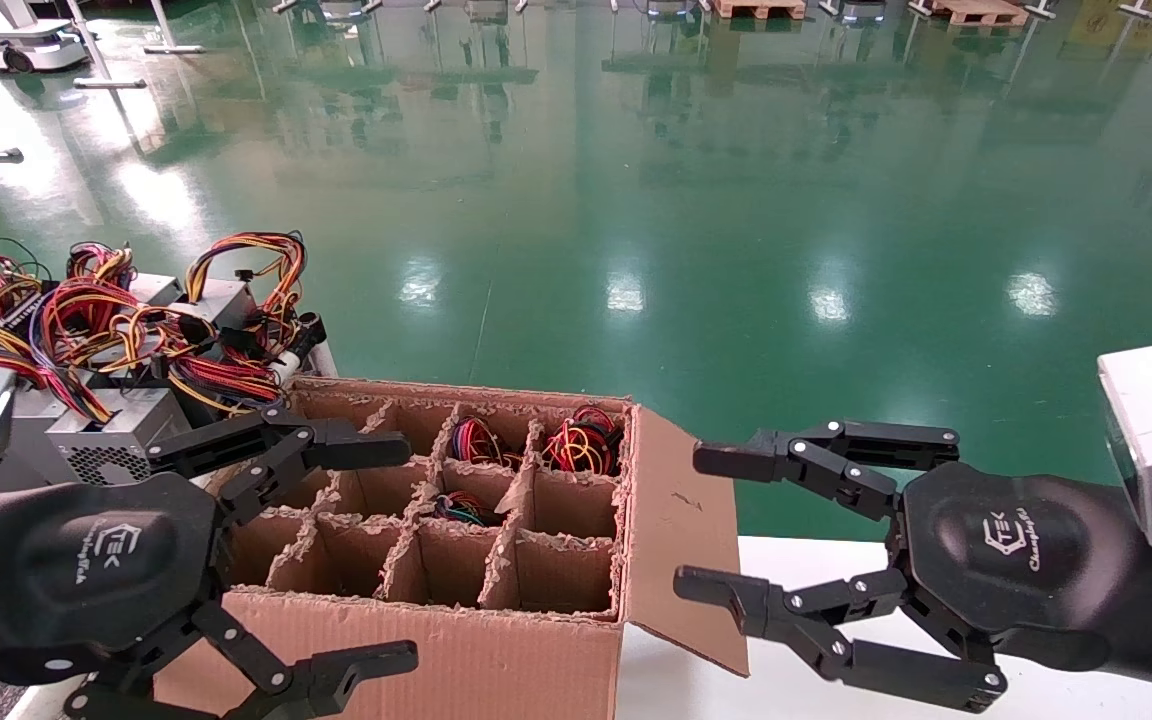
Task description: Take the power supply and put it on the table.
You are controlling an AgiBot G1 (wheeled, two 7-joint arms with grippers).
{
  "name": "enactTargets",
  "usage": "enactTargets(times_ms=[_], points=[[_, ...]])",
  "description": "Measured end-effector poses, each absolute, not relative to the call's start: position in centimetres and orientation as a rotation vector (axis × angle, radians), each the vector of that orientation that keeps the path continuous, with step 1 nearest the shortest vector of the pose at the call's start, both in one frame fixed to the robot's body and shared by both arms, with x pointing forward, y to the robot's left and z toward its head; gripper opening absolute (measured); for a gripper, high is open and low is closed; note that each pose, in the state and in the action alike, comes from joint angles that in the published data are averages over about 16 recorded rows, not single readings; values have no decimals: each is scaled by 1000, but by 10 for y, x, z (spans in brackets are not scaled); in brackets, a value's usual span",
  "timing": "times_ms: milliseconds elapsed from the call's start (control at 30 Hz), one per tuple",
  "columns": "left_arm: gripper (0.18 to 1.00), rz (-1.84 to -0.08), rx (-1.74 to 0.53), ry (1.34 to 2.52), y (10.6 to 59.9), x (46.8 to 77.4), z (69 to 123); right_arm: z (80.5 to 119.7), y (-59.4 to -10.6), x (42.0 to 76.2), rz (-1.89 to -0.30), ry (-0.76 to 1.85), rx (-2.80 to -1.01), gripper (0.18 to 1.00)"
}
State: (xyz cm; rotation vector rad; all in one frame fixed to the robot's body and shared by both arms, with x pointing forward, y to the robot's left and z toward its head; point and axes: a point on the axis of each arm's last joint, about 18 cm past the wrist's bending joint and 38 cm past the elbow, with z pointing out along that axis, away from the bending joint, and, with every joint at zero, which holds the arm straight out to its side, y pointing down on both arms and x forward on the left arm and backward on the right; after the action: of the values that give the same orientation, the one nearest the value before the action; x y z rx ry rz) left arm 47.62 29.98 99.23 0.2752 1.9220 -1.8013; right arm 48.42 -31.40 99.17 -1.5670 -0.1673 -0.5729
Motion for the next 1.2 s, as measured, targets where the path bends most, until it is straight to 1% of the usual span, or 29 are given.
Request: enactTargets(times_ms=[267,533,700,900,1200], points=[[1001,-1792,258,1910,300,481,993,992,-314,484,-573,-167,-1567,517],[1001,-1761,218,1872,298,503,992,992,-314,484,-573,-167,-1567,351],[1001,-1744,173,1865,291,529,990,992,-314,484,-573,-167,-1567,276],[1001,-1724,114,1895,276,566,987,992,-314,484,-573,-167,-1567,222],[1001,-1664,2,1954,247,627,983,992,-314,484,-573,-167,-1567,196]])
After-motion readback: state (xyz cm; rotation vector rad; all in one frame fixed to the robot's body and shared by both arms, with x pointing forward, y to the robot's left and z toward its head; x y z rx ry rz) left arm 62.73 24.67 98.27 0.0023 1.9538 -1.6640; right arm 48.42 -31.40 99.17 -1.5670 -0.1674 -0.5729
